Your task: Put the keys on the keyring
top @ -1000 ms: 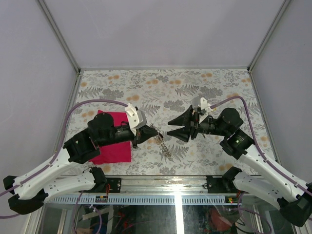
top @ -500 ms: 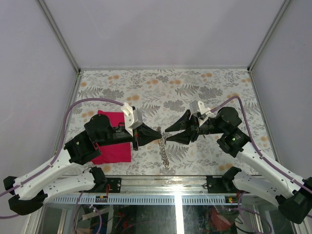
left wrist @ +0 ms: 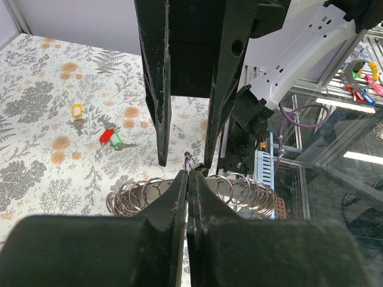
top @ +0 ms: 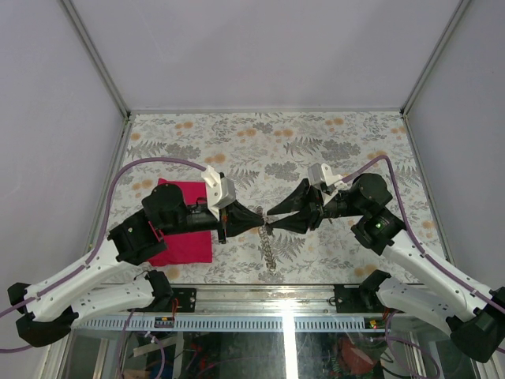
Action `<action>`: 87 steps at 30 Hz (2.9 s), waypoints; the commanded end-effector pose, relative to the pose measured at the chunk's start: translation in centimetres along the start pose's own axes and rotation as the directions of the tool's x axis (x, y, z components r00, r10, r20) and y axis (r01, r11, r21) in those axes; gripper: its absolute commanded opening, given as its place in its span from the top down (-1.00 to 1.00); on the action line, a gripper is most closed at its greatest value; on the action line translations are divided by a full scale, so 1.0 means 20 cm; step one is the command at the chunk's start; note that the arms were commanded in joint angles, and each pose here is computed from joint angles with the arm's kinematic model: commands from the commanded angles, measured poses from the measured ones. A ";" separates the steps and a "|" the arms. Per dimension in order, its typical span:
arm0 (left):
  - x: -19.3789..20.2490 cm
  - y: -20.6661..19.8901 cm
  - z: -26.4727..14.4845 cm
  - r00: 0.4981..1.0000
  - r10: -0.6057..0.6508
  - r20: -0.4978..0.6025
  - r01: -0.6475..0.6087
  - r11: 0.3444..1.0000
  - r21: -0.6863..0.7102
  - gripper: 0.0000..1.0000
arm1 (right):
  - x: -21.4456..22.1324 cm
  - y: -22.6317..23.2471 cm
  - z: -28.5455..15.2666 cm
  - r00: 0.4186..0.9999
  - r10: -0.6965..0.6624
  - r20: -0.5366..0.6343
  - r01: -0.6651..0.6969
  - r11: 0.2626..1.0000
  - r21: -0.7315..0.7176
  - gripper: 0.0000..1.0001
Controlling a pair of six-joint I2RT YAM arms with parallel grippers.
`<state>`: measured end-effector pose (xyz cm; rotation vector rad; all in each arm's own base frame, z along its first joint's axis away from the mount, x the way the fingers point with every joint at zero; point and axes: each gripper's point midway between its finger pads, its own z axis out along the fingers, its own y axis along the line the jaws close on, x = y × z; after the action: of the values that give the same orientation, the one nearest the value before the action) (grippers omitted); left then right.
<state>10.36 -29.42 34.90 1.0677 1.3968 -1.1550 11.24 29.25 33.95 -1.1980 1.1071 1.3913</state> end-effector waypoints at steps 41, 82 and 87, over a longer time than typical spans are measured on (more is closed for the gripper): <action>-0.03 0.07 0.05 0.996 0.018 0.082 -0.013 0.998 -0.057 0.25 | 0.08 -0.08 -0.27 0.870 0.113 -0.480 0.033 0.958 0.286 1.00; 0.01 -0.08 0.15 0.995 0.038 0.092 -0.054 0.982 0.179 0.42 | 0.03 0.14 -0.10 0.767 0.109 -0.632 -0.029 0.990 0.136 1.00; 0.01 -0.08 0.16 0.996 0.039 0.086 -0.054 0.982 0.182 0.51 | 0.03 0.14 -0.09 0.774 0.105 -0.625 -0.029 0.991 0.131 1.00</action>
<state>9.59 -32.53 31.98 1.1636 1.3224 -1.2881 9.15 26.51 31.22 -1.6213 1.8067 0.9081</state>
